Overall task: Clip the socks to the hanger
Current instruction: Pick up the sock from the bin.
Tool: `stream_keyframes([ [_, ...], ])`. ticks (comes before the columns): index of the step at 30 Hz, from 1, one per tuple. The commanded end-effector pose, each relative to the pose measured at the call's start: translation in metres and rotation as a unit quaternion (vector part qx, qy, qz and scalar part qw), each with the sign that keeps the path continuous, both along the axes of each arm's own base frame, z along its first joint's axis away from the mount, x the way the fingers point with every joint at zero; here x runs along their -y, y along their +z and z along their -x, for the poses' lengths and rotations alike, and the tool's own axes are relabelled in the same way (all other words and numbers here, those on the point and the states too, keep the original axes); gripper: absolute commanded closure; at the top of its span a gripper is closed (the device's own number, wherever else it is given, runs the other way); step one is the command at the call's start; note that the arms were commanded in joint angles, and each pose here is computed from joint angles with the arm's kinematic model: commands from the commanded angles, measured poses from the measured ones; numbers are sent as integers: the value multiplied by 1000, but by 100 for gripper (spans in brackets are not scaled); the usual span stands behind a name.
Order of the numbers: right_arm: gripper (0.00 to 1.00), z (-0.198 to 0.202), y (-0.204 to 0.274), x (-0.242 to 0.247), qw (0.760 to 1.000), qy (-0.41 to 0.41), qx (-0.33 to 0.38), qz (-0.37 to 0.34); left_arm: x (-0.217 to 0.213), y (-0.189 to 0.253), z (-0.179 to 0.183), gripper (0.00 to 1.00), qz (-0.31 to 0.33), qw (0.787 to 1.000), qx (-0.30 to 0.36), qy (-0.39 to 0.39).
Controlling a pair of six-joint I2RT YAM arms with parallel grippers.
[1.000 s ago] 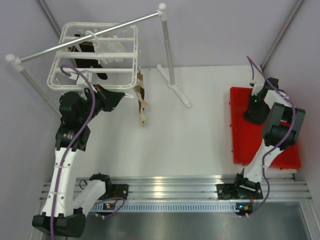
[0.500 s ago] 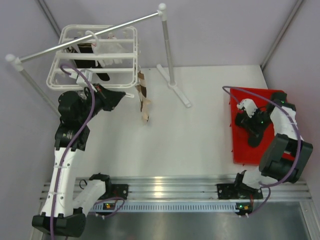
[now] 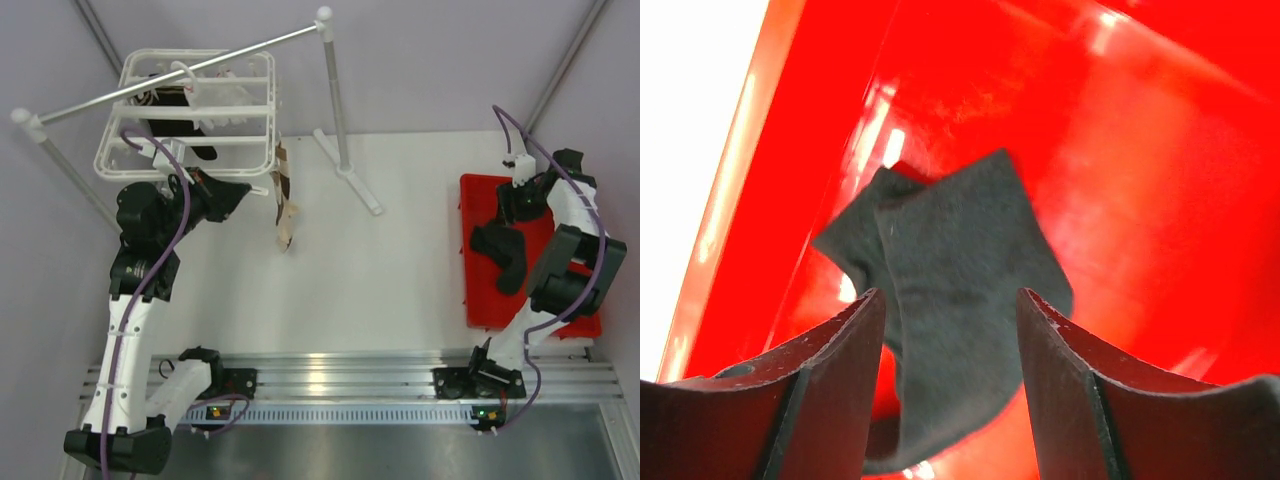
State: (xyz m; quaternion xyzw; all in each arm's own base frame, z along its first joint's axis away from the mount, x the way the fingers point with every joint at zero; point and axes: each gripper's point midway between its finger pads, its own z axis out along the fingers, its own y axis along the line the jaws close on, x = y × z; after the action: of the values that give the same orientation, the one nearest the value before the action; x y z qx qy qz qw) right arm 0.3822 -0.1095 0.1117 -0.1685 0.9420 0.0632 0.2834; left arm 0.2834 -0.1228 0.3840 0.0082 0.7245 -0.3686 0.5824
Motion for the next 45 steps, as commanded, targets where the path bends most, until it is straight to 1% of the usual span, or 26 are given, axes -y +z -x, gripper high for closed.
stream_keyframes([
  [1,46,-15,-13,0,999,-49,3,-12,-1,12,-4,100,-1,1000,24,4],
  [3,46,-23,-19,5,998,-53,22,3,-2,11,-4,100,-1,1000,24,5],
  [5,47,-26,-26,4,999,-49,22,6,-2,11,-4,100,-2,1000,24,7],
  [10,54,-38,-43,1,998,-46,27,13,-3,8,-6,100,-6,1000,20,10],
  [18,58,-42,-76,-2,999,-44,7,19,-5,5,-8,100,-11,1000,14,16],
  [20,64,-41,-82,0,999,-46,1,23,-5,5,-8,100,-11,1000,14,15],
  [21,74,-40,-84,1,999,-47,0,24,-5,5,-8,100,-11,1000,14,16],
  [22,79,-40,-82,0,999,-44,3,24,-5,5,-8,100,-11,1000,14,15],
  [23,88,-40,-81,0,999,-40,3,25,-5,5,-9,100,-10,1000,13,15],
  [24,92,-39,-78,-1,999,-37,4,24,-5,5,-10,100,-10,1000,11,15],
  [26,99,-39,-63,-3,999,-28,20,20,-5,4,-10,100,-9,1000,9,16],
  [30,100,-33,-19,-4,998,-17,55,9,-3,6,-9,100,-7,1000,11,11],
  [31,100,-31,3,-3,997,-13,79,2,-3,8,-8,100,-7,1000,12,9],
  [33,100,-31,27,-1,995,-10,103,3,-3,11,-7,100,-8,1000,17,9],
  [37,100,-16,82,-13,987,12,160,-16,-1,16,-6,100,-6,1000,22,3],
  [39,100,-12,98,-20,983,26,180,-18,-1,18,-5,100,-5,1000,24,3],
  [40,100,-8,117,-29,978,40,203,-25,-1,19,-4,100,-5,1000,25,2],
  [42,100,-3,137,-40,972,53,228,-38,-1,22,-4,100,-4,1000,29,1],
  [44,100,0,170,-57,958,62,271,-67,0,25,-4,100,-1,1000,31,-1],
  [45,100,4,190,-72,949,78,293,-85,1,26,-3,100,1,999,32,-3],
])
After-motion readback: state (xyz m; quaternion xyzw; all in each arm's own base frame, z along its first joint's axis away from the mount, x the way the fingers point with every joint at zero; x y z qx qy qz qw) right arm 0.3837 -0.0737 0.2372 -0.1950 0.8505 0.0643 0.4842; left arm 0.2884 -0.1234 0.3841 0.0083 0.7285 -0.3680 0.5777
